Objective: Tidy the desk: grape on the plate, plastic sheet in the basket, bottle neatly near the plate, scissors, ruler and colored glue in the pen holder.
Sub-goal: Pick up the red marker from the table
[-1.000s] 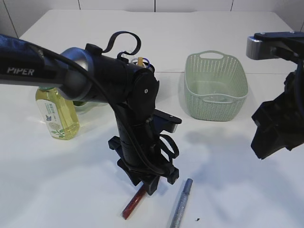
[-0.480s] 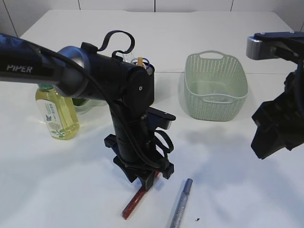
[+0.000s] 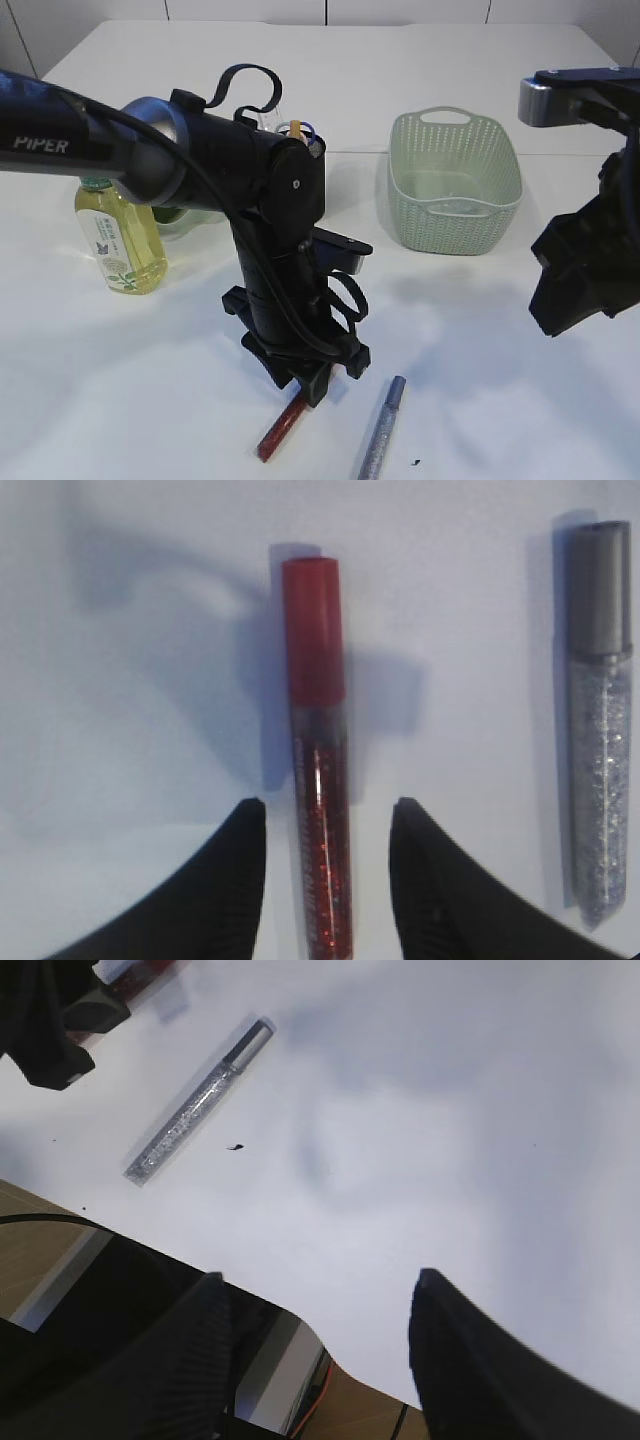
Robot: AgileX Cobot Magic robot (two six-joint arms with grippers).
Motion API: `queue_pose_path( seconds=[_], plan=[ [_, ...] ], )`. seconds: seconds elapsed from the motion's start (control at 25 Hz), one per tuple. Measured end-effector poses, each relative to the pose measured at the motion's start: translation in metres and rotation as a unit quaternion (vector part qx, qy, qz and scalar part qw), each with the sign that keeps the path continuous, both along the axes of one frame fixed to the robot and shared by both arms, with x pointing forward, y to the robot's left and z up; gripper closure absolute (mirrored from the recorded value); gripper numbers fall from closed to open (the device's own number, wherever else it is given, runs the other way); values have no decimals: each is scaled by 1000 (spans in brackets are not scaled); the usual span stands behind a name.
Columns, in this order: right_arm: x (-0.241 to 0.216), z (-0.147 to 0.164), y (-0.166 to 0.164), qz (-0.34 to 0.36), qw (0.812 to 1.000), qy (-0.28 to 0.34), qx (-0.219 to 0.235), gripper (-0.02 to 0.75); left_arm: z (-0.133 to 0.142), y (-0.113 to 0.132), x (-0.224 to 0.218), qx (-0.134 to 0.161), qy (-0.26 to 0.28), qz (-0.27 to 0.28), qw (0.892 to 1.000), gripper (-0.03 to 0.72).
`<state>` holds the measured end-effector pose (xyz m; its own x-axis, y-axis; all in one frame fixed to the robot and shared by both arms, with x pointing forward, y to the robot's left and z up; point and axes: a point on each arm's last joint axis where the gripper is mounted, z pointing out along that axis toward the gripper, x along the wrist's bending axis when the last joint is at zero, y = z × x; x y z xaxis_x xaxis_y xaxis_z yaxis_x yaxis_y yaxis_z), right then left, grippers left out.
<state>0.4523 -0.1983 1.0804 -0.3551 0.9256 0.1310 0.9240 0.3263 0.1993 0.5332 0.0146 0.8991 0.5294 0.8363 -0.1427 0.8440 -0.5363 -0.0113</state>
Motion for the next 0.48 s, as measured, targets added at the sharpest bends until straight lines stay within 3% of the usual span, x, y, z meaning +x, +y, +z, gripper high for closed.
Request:
queue_pose_path(
  seconds=[0.48],
  plan=[
    [0, 0, 0, 3, 1000, -1, 0, 289, -2, 0, 0, 1, 2, -2, 1000, 385]
  ],
)
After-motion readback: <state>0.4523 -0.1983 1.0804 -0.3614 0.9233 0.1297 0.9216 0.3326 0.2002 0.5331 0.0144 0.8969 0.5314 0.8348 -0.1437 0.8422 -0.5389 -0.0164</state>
